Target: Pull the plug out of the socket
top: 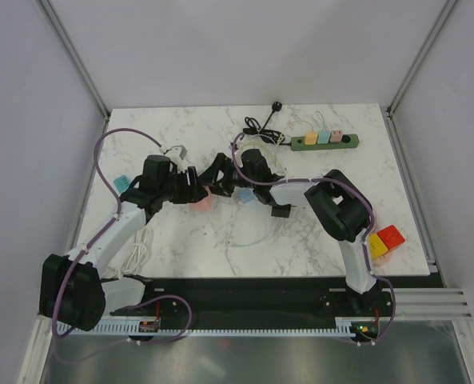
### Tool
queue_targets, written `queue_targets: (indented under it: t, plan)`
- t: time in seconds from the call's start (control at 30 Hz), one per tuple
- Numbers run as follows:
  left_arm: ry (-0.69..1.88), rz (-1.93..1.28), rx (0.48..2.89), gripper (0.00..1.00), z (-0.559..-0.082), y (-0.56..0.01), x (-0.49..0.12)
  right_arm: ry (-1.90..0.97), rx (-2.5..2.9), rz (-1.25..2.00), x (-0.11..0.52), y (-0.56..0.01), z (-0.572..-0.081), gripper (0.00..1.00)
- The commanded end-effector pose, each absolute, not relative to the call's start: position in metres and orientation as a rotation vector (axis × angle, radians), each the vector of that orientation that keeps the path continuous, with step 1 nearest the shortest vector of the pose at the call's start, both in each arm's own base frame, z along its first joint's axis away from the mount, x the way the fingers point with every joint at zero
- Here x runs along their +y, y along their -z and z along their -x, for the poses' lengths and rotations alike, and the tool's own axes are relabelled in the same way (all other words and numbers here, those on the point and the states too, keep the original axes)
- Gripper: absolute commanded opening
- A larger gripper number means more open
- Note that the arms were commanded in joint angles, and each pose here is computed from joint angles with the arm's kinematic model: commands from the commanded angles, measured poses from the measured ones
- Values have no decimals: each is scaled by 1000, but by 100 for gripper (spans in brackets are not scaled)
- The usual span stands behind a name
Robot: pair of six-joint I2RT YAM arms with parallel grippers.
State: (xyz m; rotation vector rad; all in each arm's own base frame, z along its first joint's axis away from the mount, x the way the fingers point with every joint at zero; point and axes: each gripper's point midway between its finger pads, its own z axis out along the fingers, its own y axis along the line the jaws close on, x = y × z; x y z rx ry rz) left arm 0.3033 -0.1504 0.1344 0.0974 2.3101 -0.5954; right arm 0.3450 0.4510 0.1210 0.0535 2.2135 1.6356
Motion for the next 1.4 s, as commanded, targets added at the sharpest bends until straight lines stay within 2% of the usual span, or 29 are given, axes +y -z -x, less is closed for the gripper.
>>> queue_targets:
  t: [0.0, 0.33, 0.67, 0.93, 1.0, 1.03, 1.07, 1.17, 1.2, 1.27, 1.37]
  plan:
    - [683, -196, 2218, 2, -309, -152, -167, -1665, 2138, -30, 462, -133, -356, 86]
    - [698, -205, 2226, 2, -308, -150, -169, -1435, 2159, 66, 459, -127, -383, 79]
    - [712, -213, 2243, 2, -307, -146, -172, -1329, 2198, 149, 456, -116, -391, 65]
    - [707, -207, 2252, 2, -307, -145, -171, -1294, 2200, 89, 444, -110, -402, 45]
    - [708, -207, 2260, 2, -307, -144, -171, -1287, 2203, 62, 440, -107, -406, 34]
    - [709, -208, 2261, 2, -307, -143, -171, -1285, 2197, 37, 435, -108, -412, 33]
    - [712, -207, 2264, 2, -306, -143, -171, -1284, 2199, 22, 433, -107, -414, 27]
    - [719, -212, 2269, 2, -306, -142, -173, -1285, 2186, -11, 427, -107, -423, 17]
    - [719, -212, 2266, 2, -306, -142, -173, -1281, 2183, -24, 425, -107, -426, 8]
    - [720, -214, 2270, 2, -305, -141, -173, -1267, 2183, -83, 418, -104, -434, 0]
    - [731, -220, 2273, 2, -305, -141, -174, -1244, 2176, -169, 409, -101, -446, 0]
